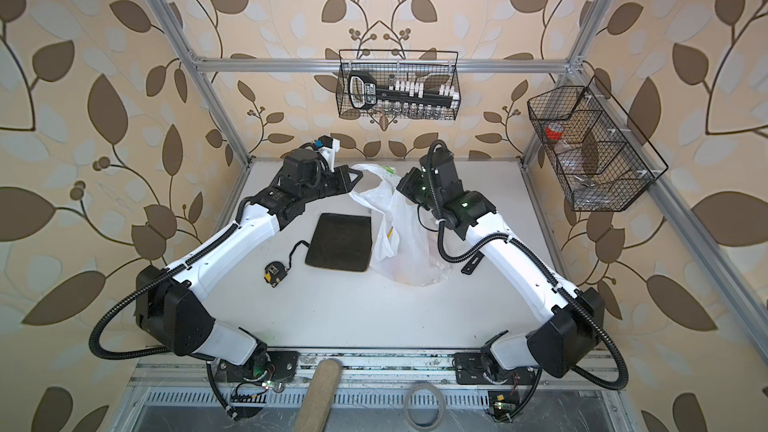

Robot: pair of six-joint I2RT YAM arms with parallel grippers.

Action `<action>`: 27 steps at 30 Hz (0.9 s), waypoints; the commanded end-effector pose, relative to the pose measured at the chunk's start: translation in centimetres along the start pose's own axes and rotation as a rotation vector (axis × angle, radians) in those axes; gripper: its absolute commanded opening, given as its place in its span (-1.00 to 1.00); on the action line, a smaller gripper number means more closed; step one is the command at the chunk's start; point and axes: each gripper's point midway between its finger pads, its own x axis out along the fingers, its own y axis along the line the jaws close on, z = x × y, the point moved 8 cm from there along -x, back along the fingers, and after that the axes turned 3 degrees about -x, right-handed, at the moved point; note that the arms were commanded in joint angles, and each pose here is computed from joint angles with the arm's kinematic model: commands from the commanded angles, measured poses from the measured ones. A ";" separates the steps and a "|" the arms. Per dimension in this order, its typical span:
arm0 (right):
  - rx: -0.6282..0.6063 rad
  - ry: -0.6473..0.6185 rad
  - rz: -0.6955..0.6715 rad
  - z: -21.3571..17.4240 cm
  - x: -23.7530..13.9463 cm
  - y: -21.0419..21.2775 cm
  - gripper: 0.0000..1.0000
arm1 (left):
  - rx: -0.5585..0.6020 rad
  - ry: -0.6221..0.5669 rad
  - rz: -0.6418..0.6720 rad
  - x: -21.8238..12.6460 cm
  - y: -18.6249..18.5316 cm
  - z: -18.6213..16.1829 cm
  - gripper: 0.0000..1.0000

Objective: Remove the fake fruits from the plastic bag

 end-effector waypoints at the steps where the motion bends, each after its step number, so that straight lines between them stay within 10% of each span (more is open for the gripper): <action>1: -0.045 -0.115 0.162 4.8 -2.4 2.7 -1.00 | 0.001 -0.076 -0.059 0.4 -2.4 2.8 -1.00; 14: -0.233 -0.326 0.304 14.7 -6.5 4.9 -1.00 | 0.077 -0.197 -0.212 4.1 -7.4 10.4 -1.00; 27: -0.169 -0.019 0.092 1.8 -7.2 -7.3 -1.00 | 0.043 0.018 -0.203 2.3 -3.2 1.0 -1.00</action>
